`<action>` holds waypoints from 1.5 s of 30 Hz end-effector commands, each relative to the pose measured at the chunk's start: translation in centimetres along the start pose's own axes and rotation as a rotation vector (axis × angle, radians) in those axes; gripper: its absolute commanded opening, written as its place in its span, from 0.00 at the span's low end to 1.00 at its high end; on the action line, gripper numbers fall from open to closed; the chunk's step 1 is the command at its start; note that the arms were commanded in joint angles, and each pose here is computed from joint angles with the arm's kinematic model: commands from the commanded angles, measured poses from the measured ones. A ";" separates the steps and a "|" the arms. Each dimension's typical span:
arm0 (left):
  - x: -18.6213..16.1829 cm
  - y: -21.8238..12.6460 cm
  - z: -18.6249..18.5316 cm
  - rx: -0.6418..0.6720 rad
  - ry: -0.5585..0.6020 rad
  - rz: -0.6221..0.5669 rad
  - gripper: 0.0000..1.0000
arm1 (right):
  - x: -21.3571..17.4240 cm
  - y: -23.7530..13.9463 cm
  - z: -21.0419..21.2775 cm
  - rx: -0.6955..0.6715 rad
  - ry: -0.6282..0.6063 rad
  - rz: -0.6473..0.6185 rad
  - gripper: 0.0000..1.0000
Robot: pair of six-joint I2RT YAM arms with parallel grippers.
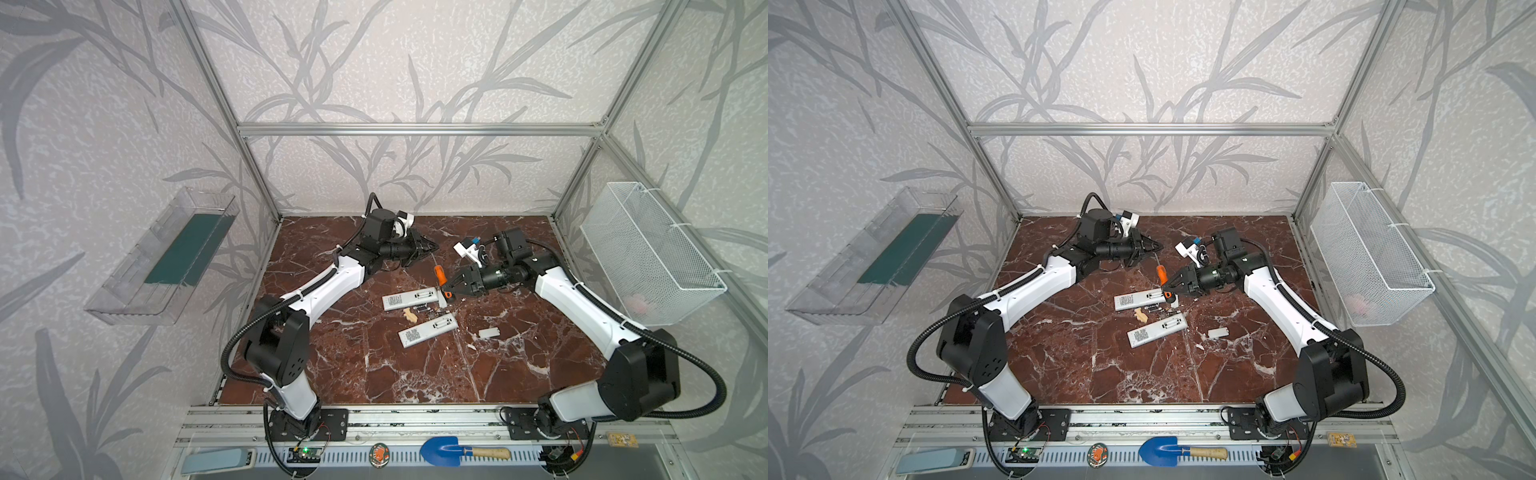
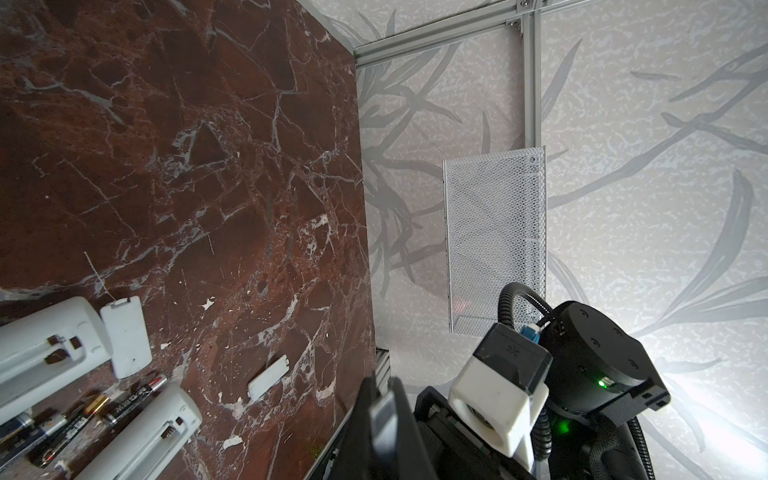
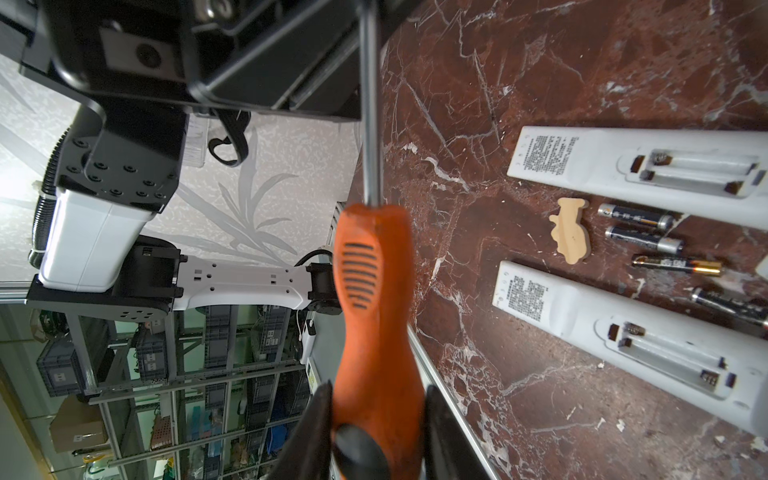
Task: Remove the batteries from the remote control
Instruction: 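Lower the orange screwdriver beside the remotes and open the right gripper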
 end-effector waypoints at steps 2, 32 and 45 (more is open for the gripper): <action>0.0 -0.9 -1.3 -0.028 0.035 -0.032 0.01 | -0.3 0.4 -0.2 -0.005 0.017 0.027 0.10; -1.5 -10.6 5.5 0.473 -0.087 -0.196 0.99 | 1.7 -2.7 -14.4 -0.840 0.214 -0.006 0.05; -2.0 -13.8 6.4 0.588 0.004 -0.278 0.99 | 2.0 -1.7 -18.8 -0.948 0.260 0.082 0.07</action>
Point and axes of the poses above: each gripper's point midway between its finger pads, its own y axis out along the fingers, its own z axis along the line the jaws close on, x = y × z, the point moved 9 cm from there along -y, back along the fingers, and after that the axes turned 1 degree about y, right-handed, at the moved point
